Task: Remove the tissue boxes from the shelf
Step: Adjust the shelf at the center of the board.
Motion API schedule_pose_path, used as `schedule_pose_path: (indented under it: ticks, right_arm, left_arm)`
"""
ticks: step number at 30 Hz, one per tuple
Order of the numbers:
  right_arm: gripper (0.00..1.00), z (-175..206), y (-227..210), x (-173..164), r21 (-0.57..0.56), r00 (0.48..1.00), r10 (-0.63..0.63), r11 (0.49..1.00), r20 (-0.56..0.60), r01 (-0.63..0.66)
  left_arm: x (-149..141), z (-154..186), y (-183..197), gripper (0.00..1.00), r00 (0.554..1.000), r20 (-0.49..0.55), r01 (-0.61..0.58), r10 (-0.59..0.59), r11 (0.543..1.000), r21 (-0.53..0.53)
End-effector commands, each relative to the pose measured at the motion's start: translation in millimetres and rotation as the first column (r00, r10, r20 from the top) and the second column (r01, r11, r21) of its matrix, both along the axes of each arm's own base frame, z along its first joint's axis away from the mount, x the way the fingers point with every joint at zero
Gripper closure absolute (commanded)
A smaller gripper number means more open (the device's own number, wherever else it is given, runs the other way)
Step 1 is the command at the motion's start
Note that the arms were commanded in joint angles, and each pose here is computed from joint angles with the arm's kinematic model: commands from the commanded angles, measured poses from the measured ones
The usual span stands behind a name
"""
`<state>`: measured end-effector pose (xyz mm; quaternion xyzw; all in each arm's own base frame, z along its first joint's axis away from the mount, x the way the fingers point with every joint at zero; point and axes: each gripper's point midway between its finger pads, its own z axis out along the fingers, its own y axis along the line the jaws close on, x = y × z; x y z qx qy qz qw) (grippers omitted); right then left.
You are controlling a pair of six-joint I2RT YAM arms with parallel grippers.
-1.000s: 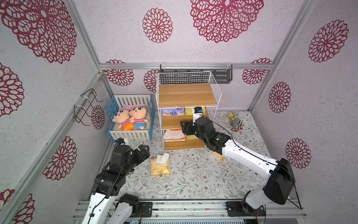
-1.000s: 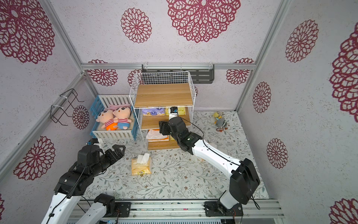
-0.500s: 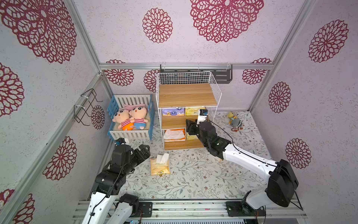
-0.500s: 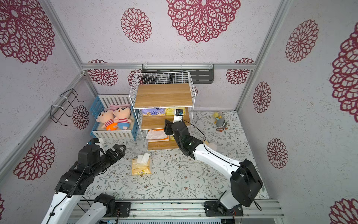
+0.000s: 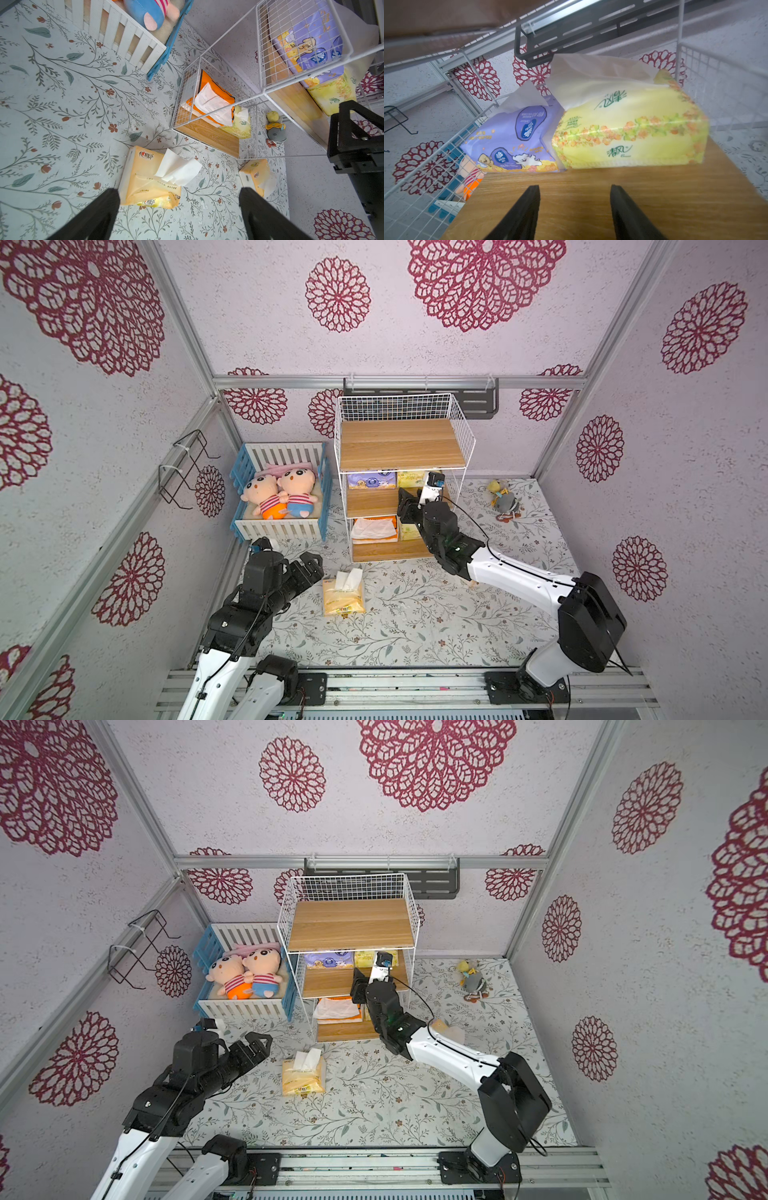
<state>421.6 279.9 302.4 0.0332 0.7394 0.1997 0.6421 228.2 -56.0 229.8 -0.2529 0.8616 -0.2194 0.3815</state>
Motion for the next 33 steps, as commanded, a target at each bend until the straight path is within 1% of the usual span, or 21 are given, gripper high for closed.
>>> schedule_pose_path:
  ticks: [1,5,11,15,19,22,25,29,31,33]
  right_arm:
    - [0.41,20.4,-4.6,4.4,0.115,0.997,-0.052,0.992,0.058,0.045]
    - [0.42,18.8,1.0,8.6,0.154,0.996,-0.057,0.987,0.065,0.046]
    - [0.44,9.6,10.0,17.2,0.175,0.997,-0.061,0.983,0.044,0.053]
    - [0.48,7.4,12.0,21.8,0.197,0.997,-0.074,0.978,0.037,0.065]
    - [0.53,6.7,14.6,26.4,0.204,0.996,-0.083,0.976,0.038,0.073]
    - [0.61,7.7,15.0,28.7,0.206,0.995,-0.092,0.975,0.039,0.082]
    - [0.72,10.3,15.3,28.5,0.212,0.995,-0.092,0.974,0.045,0.081]
    - [0.92,16.2,12.5,24.8,0.215,0.995,-0.091,0.973,0.051,0.077]
    - [0.99,19.0,10.1,21.3,0.217,0.994,-0.09,0.973,0.056,0.076]
    - [1.0,23.0,6.3,18.0,0.215,0.994,-0.093,0.973,0.063,0.078]
  left_arm:
    - [1.6,3.1,-3.3,0.03,1.0,0.028,0.012,-0.011,1.0,-0.014]
    - [1.7,-0.4,-4.3,0.03,1.0,0.024,0.015,-0.015,1.0,-0.016]
    - [1.5,-5.1,-5.2,0.03,1.0,0.018,0.021,-0.021,1.0,-0.016]
    - [0.9,-6.7,-5.3,0.03,0.999,0.02,0.025,-0.025,1.0,-0.013]
    - [0.6,-8.9,-4.9,0.03,0.999,0.016,0.029,-0.029,1.0,-0.005]
    - [-0.2,-8.9,-5.3,0.03,0.999,0.016,0.034,-0.034,0.999,-0.003]
    - [-1.7,-10.0,-5.3,0.03,0.999,0.016,0.036,-0.036,0.999,-0.005]
    - [-3.2,-12.1,-5.8,0.03,0.999,0.017,0.037,-0.037,0.999,-0.012]
    - [-3.8,-13.1,-6.3,0.03,0.999,0.012,0.04,-0.04,0.999,-0.014]
    - [-4.4,-13.0,-6.6,0.03,0.999,0.011,0.042,-0.042,0.999,-0.014]
